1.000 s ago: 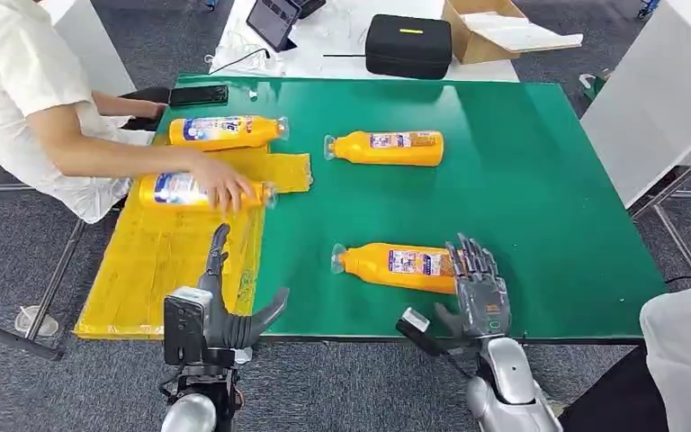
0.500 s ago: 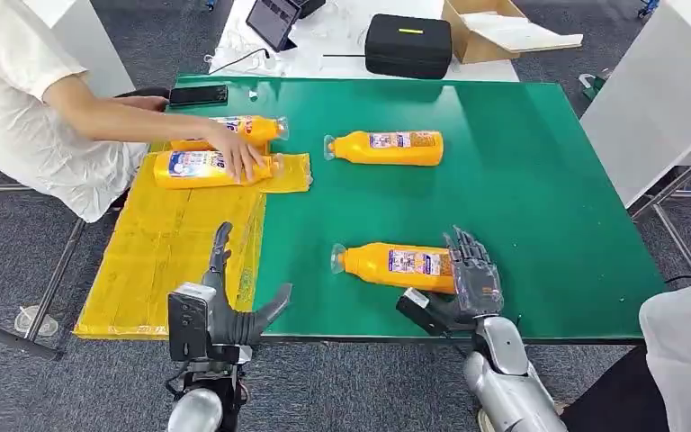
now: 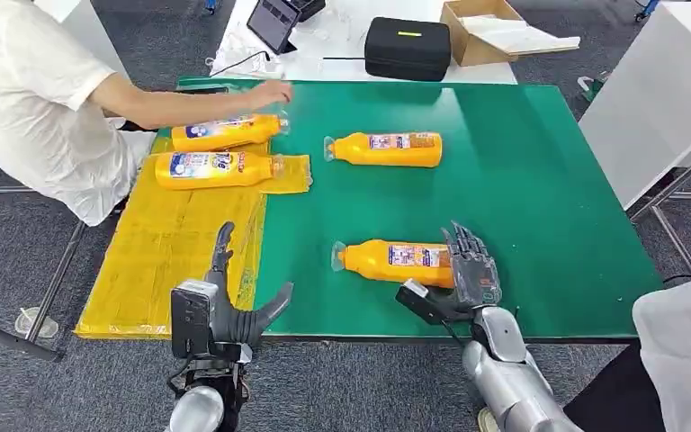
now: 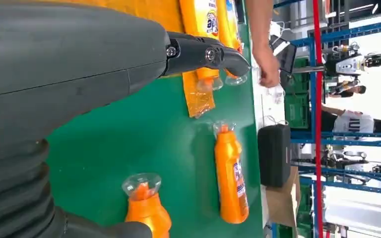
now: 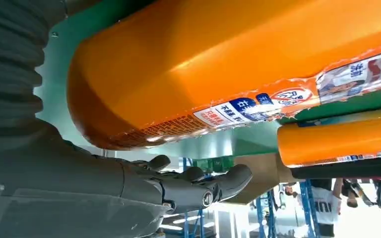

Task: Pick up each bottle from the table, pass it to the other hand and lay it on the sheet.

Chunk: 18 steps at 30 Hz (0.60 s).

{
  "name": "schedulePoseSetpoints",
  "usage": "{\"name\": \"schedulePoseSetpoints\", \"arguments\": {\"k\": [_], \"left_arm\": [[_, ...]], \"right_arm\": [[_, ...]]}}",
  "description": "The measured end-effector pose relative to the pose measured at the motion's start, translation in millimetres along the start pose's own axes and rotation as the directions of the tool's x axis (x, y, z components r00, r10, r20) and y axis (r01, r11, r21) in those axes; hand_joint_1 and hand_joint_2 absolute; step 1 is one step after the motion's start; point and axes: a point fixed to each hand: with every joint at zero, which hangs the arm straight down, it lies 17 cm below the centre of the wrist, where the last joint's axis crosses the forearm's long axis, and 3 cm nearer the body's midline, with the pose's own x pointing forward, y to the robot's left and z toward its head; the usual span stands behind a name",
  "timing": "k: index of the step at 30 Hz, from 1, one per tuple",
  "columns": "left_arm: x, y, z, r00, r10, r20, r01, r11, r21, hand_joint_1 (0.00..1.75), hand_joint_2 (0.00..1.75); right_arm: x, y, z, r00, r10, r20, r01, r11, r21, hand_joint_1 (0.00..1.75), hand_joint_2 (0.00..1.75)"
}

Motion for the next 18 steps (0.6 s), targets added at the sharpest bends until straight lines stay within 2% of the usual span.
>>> {"name": "schedulePoseSetpoints", "arguments": {"k": [1, 2, 8, 18], "left_arm": [[0, 0, 0, 1.000, 0.000, 0.000, 0.000, 1.000, -0.002, 0.00, 1.75], [0, -1, -1, 1.000, 0.000, -0.001, 0.000, 1.000, -0.004, 0.00, 1.75], [-1, -3, -1, 1.000, 0.001, -0.002, -0.001, 1.000, -0.014, 0.00, 1.75], [0, -5, -2, 1.000, 0.004, 0.001, -0.004, 1.000, -0.023, 0.00, 1.75]], "right_arm": [[-1, 2, -1, 1.000, -0.002, -0.003, 0.002, 1.000, 0.011, 1.52, 1.75], [-2, 5, 0, 1.000, -0.006, -0.008, 0.006, 1.000, 0.029, 1.75, 1.75], [-17, 22, -1, 0.999, -0.012, -0.036, 0.017, 0.991, 0.131, 1.75, 1.75], [-26, 27, -5, 0.998, -0.038, -0.053, 0.047, 0.982, 0.183, 1.75, 1.75]]}}
